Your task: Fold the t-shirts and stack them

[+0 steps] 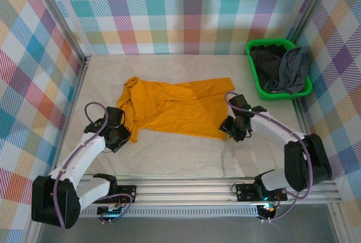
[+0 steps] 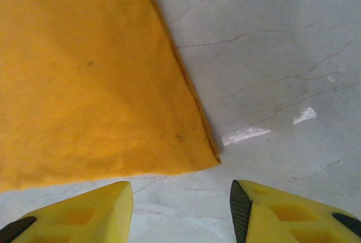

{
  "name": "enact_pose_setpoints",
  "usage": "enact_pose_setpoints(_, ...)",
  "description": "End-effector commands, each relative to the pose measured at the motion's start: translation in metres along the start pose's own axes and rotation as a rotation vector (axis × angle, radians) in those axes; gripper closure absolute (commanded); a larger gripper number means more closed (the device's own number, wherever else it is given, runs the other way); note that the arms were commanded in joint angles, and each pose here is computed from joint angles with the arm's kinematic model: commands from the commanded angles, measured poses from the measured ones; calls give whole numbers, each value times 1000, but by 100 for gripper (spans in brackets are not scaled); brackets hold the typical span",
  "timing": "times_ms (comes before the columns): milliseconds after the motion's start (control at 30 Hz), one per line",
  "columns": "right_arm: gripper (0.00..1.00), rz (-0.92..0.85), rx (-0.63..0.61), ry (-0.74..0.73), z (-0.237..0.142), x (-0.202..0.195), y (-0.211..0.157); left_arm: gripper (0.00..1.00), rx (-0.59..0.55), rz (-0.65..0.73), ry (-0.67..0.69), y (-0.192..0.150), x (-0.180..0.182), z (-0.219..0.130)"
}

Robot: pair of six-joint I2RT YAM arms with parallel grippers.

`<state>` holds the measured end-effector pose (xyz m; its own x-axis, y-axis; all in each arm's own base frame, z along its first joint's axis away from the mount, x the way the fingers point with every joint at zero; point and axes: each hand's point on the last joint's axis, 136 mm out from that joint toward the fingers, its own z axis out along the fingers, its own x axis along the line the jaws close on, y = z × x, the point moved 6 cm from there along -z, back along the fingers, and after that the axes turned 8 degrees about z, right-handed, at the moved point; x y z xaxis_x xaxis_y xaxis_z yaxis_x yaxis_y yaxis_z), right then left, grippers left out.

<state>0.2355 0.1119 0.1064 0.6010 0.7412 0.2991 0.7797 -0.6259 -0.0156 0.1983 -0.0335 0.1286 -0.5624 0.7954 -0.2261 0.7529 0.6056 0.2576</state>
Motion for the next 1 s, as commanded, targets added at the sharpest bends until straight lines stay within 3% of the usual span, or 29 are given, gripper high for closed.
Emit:
enact_pose_setpoints(0, 51, 58, 45, -37, 16, -2, -1, 100, 4, 14, 31, -4, 6, -10)
enact_pose_setpoints(233, 51, 94, 80, -79, 32, -2, -2, 100, -7, 6, 1, -2, 3, -18)
enact_pose_setpoints(333, 56, 85, 85, -67, 38, 6, 2, 100, -12, 4, -7, 0, 1, -21)
enact_pose_setpoints(567, 92, 37, 76, 28, 33, 39, 14, 100, -51, 19, -32, 10, -8, -35)
enact_pose_setpoints(633, 100, 7, 37, 75, 13, 53, 19, 100, -80, 32, -48, 18, -14, -47)
enact_pose_setpoints(767, 100, -100, -100, 181, -45, 80, 32, 100, -178, 29, -116, 45, -36, -83)
enact_pose_setpoints(967, 100, -289, -315, 454, -155, 136, 46, 100, -388, -38, -276, 107, -75, -165)
